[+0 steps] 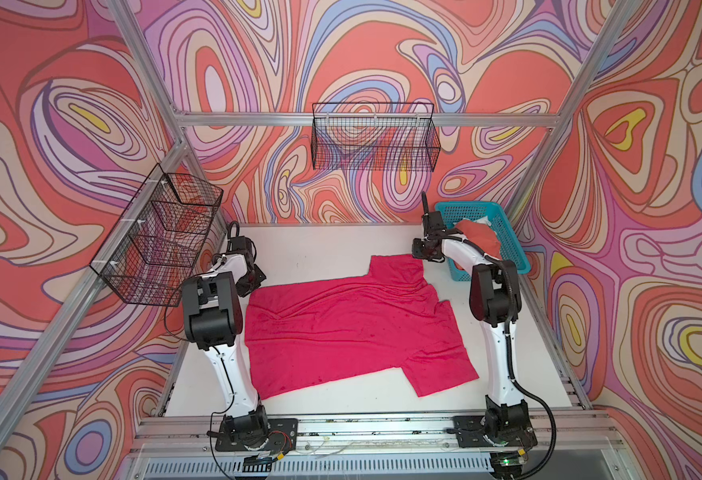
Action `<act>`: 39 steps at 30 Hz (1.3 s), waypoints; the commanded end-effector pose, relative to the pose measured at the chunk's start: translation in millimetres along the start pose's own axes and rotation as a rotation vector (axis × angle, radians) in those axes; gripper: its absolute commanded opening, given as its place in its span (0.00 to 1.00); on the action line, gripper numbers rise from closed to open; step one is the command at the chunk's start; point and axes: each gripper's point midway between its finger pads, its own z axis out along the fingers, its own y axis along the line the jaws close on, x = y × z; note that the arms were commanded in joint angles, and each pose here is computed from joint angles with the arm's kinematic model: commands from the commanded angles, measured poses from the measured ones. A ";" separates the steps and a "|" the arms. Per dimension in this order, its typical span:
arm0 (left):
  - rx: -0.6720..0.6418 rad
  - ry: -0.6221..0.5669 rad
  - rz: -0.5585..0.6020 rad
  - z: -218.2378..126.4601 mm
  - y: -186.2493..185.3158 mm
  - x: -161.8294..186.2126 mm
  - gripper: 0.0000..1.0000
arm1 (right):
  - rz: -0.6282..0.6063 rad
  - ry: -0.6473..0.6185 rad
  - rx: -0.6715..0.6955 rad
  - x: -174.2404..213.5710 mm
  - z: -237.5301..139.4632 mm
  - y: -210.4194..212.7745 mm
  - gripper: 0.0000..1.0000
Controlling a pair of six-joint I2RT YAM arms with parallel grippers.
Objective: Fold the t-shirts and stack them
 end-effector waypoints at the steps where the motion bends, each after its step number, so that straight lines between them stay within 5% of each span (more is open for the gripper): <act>1: 0.033 0.014 -0.011 -3.1 -6.8 0.6 0.00 | 0.002 -0.077 -0.021 -22.8 -28.7 7.3 0.00; 18: 0.350 -0.285 -0.061 -105.9 -84.3 -88.5 0.00 | 0.043 -0.443 0.007 -127.1 -118.8 5.4 0.00; 39: 0.433 -0.321 -0.075 -105.9 -116.3 -123.9 0.00 | -0.100 -0.561 -0.063 -172.9 -127.7 26.8 0.00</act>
